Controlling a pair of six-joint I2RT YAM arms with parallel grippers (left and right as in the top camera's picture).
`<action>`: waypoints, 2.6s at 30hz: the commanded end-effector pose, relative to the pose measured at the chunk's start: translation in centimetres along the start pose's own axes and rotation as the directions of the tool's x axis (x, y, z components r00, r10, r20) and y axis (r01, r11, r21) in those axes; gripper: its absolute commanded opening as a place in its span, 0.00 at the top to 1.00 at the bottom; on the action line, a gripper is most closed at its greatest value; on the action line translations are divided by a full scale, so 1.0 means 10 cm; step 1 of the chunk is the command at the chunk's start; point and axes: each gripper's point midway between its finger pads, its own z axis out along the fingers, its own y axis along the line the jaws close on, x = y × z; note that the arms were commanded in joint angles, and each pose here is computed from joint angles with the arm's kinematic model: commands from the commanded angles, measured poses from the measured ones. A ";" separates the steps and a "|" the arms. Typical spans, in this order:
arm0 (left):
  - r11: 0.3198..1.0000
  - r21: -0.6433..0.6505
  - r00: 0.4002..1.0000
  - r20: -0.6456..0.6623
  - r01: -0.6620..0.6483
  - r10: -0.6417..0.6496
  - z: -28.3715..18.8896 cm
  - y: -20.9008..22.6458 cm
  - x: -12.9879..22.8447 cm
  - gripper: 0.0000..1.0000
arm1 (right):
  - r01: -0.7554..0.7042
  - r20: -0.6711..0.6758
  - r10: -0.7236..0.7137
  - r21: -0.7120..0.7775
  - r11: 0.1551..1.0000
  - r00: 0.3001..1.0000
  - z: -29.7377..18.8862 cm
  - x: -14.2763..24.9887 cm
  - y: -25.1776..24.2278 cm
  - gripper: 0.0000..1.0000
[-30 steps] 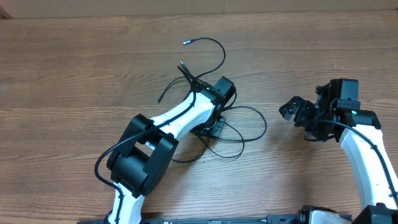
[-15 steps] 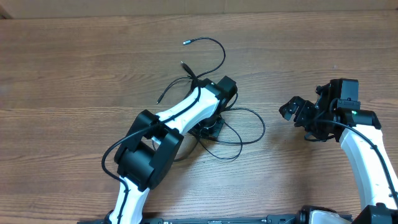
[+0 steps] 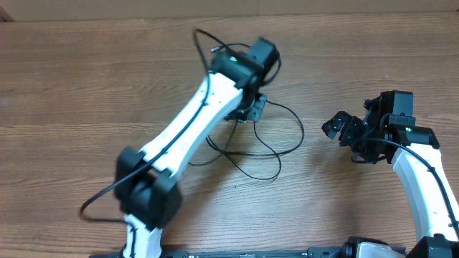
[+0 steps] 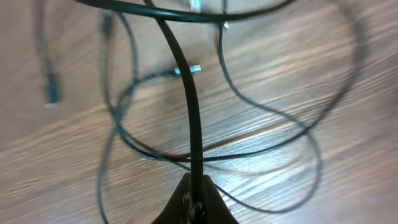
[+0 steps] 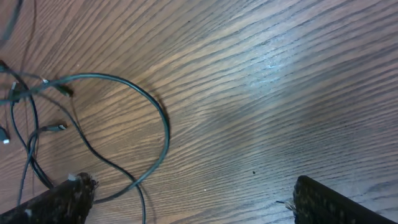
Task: Untangle cables
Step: 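Lift the left gripper off the cables and move it back left, then lower the left gripper onto the pile's left edge and grasp a strand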
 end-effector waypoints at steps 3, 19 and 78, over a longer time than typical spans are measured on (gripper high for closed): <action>1.000 0.025 0.981 0.195 0.010 -0.015 -0.93 0.15 -0.04 0.96 | 0.011 -0.005 -0.011 -0.002 1.000 1.000 0.02 0.01 0.02 0.00; 0.993 0.074 0.706 0.698 0.090 -0.116 -3.09 0.83 0.35 0.90 | 0.010 -0.005 -0.010 -0.002 1.000 1.000 0.02 0.01 0.02 0.00; 0.698 -0.190 0.667 -0.207 0.691 -0.716 -0.35 0.92 1.42 0.32 | 0.010 -0.007 -0.010 -0.001 1.000 1.000 0.02 0.01 0.02 0.00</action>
